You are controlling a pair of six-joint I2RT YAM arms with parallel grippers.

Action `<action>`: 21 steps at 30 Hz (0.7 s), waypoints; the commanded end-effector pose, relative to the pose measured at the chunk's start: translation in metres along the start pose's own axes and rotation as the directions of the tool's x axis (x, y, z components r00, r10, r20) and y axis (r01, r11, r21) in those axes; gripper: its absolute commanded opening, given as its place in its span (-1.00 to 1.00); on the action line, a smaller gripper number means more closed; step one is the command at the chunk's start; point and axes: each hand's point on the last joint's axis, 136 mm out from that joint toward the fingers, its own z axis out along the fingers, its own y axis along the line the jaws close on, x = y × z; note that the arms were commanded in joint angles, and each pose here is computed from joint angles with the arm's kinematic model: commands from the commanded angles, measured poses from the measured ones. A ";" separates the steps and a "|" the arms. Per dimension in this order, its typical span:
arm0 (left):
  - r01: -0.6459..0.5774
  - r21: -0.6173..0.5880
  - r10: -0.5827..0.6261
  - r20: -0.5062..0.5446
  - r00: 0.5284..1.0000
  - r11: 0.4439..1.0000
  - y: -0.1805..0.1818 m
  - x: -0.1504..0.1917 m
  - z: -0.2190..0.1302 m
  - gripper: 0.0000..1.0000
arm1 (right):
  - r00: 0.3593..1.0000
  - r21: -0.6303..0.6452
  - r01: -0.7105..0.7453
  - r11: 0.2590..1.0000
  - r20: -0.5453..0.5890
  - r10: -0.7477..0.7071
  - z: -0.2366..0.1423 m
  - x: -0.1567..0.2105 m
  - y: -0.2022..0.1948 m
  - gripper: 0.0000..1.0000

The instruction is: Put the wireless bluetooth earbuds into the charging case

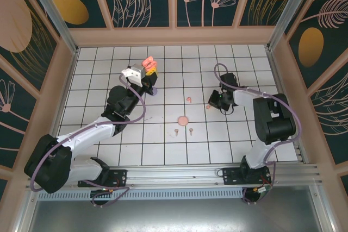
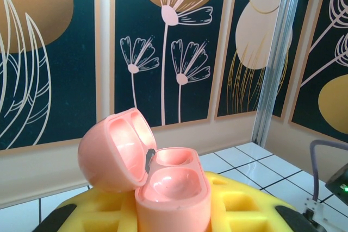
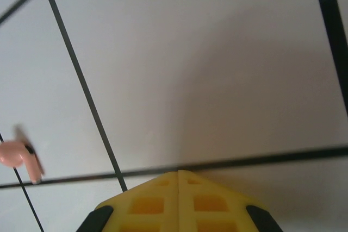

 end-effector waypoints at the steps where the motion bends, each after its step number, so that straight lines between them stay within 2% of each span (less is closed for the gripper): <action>1: -0.006 0.021 0.006 0.030 1.000 1.000 -0.006 -0.008 0.001 -1.00 | 0.999 0.010 0.008 1.000 -0.041 -0.008 -0.010 0.024 -0.004 -1.00; 5: -0.006 0.021 0.006 0.028 1.000 1.000 -0.006 -0.006 0.000 -1.00 | 1.000 -0.011 -0.006 1.000 -0.031 0.006 -0.022 0.035 -0.001 -1.00; 7: -0.004 0.021 0.004 0.028 1.000 1.000 -0.006 -0.006 0.000 -1.00 | 1.000 0.008 -0.020 1.000 0.011 0.019 -0.033 0.031 -0.003 -1.00; 10: -0.004 0.022 0.003 0.028 1.000 1.000 -0.006 -0.006 0.000 -1.00 | 0.995 0.017 -0.022 1.000 0.094 0.020 -0.055 0.021 -0.001 -0.86; 11: -0.005 0.021 0.004 0.028 1.000 1.000 -0.006 -0.005 0.000 -1.00 | 0.993 0.011 -0.013 1.000 0.118 0.012 -0.063 0.017 0.002 -0.74; 13: -0.005 0.020 0.005 0.027 1.000 1.000 -0.005 -0.005 -0.001 -1.00 | 0.989 0.006 0.020 1.000 0.149 -0.021 -0.073 0.012 0.009 -0.33; 15: -0.004 0.021 0.003 0.027 1.000 1.000 -0.005 -0.005 -0.001 -1.00 | 0.987 -0.003 0.066 0.998 0.148 -0.065 -0.074 0.010 0.015 -0.04; 18: -0.002 0.021 0.001 0.027 1.000 1.000 -0.005 -0.005 -0.001 -1.00 | 0.983 -0.016 0.146 0.989 0.117 -0.143 -0.069 0.012 0.025 0.15; 21: 0.001 0.022 -0.002 0.028 1.000 1.000 -0.006 -0.005 -0.001 -1.00 | 0.965 -0.012 0.246 0.969 0.093 -0.244 -0.060 0.014 0.032 0.16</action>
